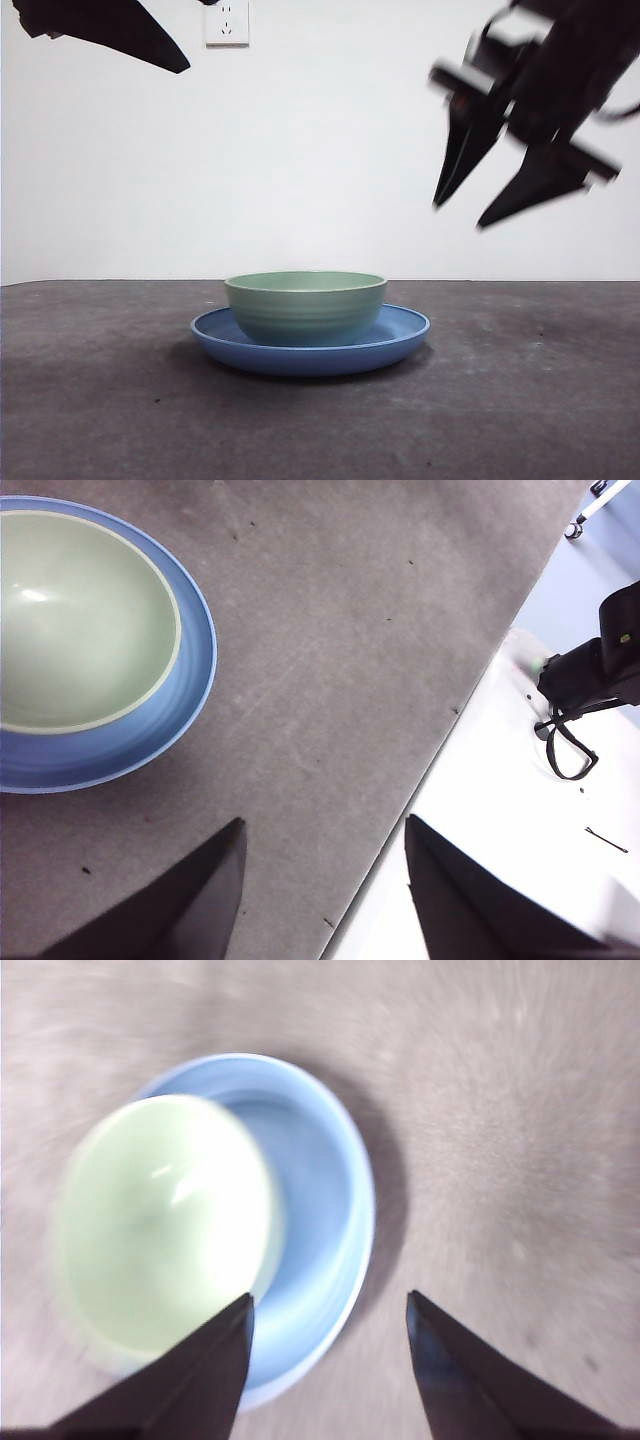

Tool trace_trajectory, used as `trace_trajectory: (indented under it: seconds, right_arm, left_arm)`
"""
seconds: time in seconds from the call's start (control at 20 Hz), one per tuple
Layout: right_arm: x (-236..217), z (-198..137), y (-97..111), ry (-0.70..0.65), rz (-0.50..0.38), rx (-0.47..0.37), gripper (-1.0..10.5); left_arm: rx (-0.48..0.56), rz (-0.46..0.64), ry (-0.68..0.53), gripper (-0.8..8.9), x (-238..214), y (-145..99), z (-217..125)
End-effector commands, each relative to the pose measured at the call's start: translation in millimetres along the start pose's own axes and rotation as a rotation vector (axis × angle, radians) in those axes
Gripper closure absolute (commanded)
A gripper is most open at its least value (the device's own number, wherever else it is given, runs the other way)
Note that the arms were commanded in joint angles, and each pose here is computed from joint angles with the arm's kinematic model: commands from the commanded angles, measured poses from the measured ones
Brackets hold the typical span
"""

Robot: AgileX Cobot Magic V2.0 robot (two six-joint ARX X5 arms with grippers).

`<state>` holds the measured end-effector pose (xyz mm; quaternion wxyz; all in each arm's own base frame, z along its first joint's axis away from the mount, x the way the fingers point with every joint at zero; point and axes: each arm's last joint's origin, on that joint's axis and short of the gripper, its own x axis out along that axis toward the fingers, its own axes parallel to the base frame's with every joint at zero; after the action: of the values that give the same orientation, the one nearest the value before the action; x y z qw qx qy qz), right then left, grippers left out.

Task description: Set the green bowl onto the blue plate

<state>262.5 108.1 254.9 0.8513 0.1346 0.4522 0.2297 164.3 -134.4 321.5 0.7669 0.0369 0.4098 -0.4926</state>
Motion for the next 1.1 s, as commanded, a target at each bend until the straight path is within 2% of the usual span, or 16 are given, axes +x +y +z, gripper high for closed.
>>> trace_trajectory:
  seconds: [0.05,0.25,0.6,0.8,1.1]
  right_arm:
    - [-34.2,-3.5,15.0,-0.028,0.022,-0.114,7.0]
    - [-88.4,-28.0,29.6,-0.033,0.053,-0.207,7.0]
    - [-140.5,-69.0,38.6,0.029,0.171,-0.277,7.0]
    - [-155.7,-79.0,39.7,-0.002,0.190,-0.311,7.0]
    - [-156.3,-79.3,39.7,-0.004,0.190,-0.312,7.0]
  left_arm:
    - [0.020,-0.013,-0.008,5.65,0.3,-2.0,2.9]
    - [0.020,-0.013,-0.008,5.65,0.3,-2.0,2.9]
    - [0.020,-0.013,-0.008,5.65,0.3,-2.1,2.9]
    - [0.020,-0.013,-0.008,5.65,0.3,-2.1,2.9]
    - [0.018,-0.013,-0.008,5.65,0.3,-2.1,2.9]
